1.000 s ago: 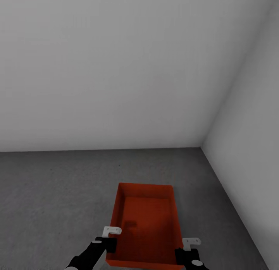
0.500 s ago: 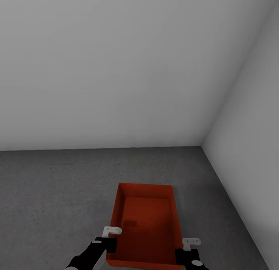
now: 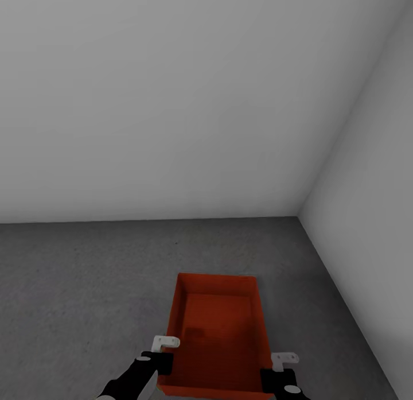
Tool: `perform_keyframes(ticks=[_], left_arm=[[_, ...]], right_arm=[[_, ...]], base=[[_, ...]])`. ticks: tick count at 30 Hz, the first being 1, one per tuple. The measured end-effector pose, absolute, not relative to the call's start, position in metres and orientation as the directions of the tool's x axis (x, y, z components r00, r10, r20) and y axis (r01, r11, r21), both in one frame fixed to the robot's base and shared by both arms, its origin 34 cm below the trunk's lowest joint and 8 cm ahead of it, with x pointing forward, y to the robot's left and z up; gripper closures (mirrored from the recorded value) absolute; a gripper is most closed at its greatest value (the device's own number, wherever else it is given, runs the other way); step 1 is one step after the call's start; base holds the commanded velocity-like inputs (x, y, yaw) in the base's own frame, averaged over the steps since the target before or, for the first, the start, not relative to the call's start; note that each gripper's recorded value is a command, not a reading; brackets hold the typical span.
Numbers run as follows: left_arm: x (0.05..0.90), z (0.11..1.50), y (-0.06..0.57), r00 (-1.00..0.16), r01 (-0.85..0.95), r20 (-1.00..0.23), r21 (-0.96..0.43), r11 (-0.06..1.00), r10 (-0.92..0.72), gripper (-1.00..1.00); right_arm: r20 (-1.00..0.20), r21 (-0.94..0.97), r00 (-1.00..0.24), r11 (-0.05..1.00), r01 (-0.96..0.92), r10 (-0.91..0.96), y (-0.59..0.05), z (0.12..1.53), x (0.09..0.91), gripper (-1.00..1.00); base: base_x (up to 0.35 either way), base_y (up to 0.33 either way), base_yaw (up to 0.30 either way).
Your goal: Move the two storage containers from the living room to the garage. In the garage, place one container on the floor and stack the other container on top of it (either order is fine).
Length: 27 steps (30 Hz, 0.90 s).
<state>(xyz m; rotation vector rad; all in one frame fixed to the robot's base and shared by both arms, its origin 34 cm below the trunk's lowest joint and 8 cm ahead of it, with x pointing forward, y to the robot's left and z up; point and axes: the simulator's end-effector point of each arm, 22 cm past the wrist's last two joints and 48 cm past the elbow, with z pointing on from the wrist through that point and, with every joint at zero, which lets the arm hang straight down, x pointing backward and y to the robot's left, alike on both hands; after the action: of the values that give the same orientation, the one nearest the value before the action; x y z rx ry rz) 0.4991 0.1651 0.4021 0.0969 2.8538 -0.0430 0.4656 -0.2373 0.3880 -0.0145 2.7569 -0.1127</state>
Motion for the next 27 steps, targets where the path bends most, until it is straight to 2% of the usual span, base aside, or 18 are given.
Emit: perform_keyframes(ticks=[27], left_arm=[[0.4992, 0.4022, 0.1634, -0.957, 0.073, -0.284, -0.027, 0.997, 0.063, -1.0]], right_arm=[[-0.372, -0.084, -0.928, 0.996, 0.007, -0.025, -0.2398, 0.3879, 0.4655, -1.0]], base=[[0.0, 0.0, 0.0]])
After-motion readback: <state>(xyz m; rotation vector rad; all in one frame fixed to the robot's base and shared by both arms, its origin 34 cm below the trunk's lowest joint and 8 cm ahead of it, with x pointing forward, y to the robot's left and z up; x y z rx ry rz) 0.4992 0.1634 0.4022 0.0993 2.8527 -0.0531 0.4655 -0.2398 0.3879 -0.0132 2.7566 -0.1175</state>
